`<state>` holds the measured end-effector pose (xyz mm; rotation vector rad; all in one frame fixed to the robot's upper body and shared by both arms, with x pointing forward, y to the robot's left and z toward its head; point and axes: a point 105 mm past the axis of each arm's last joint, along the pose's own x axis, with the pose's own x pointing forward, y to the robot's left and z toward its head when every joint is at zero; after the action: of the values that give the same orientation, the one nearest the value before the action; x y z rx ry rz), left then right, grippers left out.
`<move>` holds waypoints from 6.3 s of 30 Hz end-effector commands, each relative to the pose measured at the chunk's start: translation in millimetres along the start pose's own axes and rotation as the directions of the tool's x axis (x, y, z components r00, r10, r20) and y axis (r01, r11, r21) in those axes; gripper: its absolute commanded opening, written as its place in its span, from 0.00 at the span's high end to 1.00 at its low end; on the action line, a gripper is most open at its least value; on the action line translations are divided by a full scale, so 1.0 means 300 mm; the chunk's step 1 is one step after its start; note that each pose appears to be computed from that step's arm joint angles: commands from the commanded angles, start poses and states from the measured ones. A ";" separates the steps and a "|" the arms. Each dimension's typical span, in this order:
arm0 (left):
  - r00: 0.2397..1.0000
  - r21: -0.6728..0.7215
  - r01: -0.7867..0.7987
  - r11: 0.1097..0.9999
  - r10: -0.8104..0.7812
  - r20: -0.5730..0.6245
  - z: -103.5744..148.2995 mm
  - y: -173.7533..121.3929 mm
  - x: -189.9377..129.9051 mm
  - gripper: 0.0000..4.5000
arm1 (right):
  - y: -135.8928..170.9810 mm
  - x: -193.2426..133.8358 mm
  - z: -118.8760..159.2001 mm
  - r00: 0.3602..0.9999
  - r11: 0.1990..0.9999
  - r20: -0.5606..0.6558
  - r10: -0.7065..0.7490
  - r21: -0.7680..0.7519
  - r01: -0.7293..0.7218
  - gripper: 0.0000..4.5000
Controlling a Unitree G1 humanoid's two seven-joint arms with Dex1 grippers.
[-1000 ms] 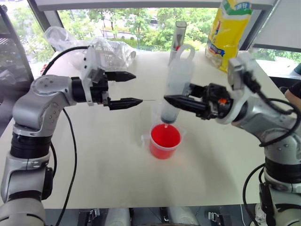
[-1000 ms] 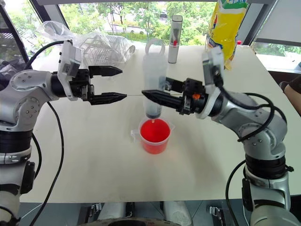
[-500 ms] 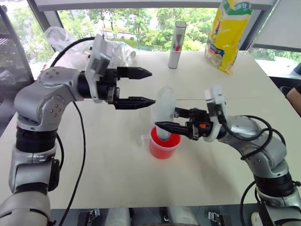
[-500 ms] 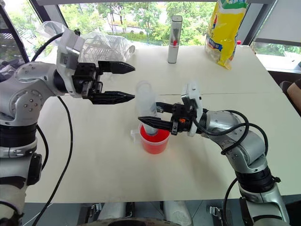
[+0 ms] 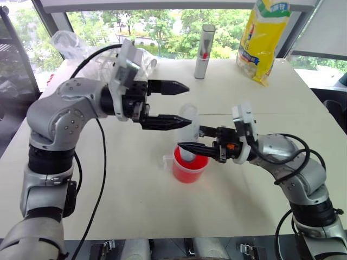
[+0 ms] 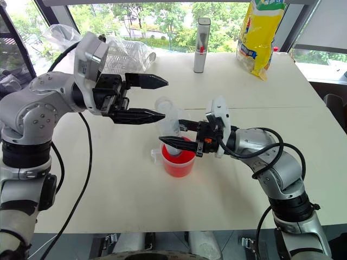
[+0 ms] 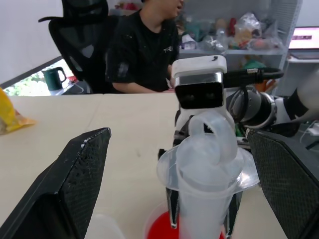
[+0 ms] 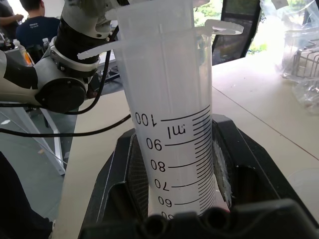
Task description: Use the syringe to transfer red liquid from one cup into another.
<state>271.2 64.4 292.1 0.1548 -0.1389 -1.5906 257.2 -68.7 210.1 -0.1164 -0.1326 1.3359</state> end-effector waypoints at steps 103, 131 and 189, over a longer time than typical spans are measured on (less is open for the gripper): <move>0.990 0.020 -0.117 0.993 0.115 0.080 0.108 0.057 -0.020 0.01 | 0.003 0.004 0.047 0.999 0.998 0.019 0.028 -0.053 -0.027 0.69; 0.887 -0.034 -0.436 0.899 0.436 0.152 0.113 0.142 -0.238 0.01 | -0.140 -0.022 0.270 0.996 0.990 0.087 -0.003 -0.139 0.015 0.69; 0.929 -0.039 -0.351 0.936 0.353 0.109 0.020 0.231 0.034 0.99 | -0.350 0.093 0.110 0.997 0.994 0.068 -0.046 -0.095 0.052 0.69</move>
<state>342.7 58.5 316.4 -0.0130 -0.2493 -1.2084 365.1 -66.6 229.6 -0.1227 -0.1363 1.2831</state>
